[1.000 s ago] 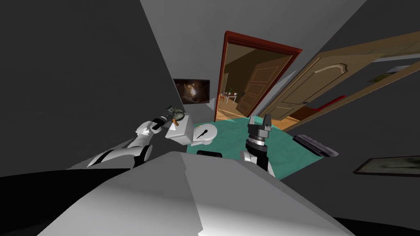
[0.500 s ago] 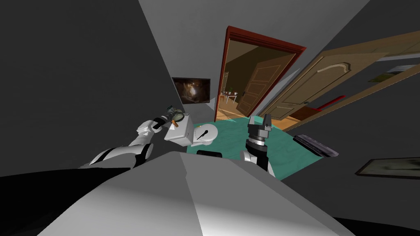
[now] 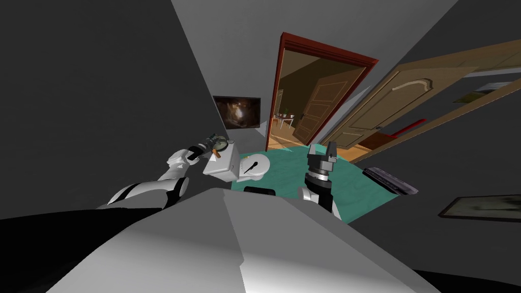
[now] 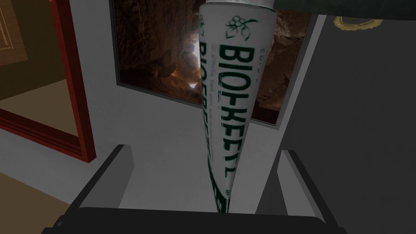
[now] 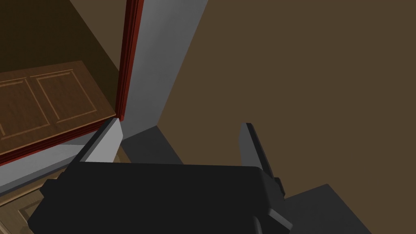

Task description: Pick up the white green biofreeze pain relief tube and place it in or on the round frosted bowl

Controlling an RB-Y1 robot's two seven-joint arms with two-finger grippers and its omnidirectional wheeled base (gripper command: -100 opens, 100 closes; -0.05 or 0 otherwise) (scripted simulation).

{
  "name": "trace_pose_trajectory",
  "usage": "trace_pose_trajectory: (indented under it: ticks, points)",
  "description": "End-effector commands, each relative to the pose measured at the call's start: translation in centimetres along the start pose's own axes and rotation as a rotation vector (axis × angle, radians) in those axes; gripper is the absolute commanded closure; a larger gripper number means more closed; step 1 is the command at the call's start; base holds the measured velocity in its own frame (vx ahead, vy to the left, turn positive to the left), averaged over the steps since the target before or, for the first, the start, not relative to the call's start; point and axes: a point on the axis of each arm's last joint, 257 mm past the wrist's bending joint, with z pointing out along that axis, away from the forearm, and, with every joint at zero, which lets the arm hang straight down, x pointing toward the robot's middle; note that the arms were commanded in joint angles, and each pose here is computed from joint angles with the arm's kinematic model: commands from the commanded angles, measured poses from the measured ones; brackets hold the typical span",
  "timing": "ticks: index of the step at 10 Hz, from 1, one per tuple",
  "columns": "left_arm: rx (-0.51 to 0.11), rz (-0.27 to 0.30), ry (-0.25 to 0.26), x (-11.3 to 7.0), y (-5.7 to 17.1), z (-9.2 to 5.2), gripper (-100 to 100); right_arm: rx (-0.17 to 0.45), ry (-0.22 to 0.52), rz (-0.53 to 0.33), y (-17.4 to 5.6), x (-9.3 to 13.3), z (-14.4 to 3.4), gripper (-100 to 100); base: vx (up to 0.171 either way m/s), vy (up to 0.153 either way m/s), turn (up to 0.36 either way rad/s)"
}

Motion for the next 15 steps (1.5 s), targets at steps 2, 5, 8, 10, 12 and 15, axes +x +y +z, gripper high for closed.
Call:
trace_pose_trajectory:
  ticks: [2,5,8,10,12,15]
  points:
    - [0.002,0.001,0.001,-1.3,1.0,-0.9,-100,0.0,0.0,0.0,0.0,0.0,0.0,0,0.035,-0.055,-0.011]
    - [-0.003,0.001,0.001,-3.1,3.1,-2.2,-100,0.0,0.0,0.0,0.0,0.0,0.0,0,0.034,-0.058,-0.019]
    - [-0.007,0.002,0.001,-5.0,4.9,-3.5,-100,0.0,0.0,0.0,0.0,0.0,0.0,0,0.038,-0.069,-0.018]
    - [-0.008,0.004,0.001,-5.4,5.0,-3.7,-100,0.0,0.0,0.0,0.0,0.0,0.0,0,0.029,-0.041,-0.006]
    - [-0.007,0.002,0.001,-5.4,5.1,-3.8,0,0.0,0.0,0.0,0.0,0.0,0.0,0,0.0,0.0,0.0]
    - [-0.007,0.002,0.001,-5.4,5.1,-3.8,0,0.0,0.0,0.0,0.0,0.0,0.0,0,0.0,0.0,0.0]
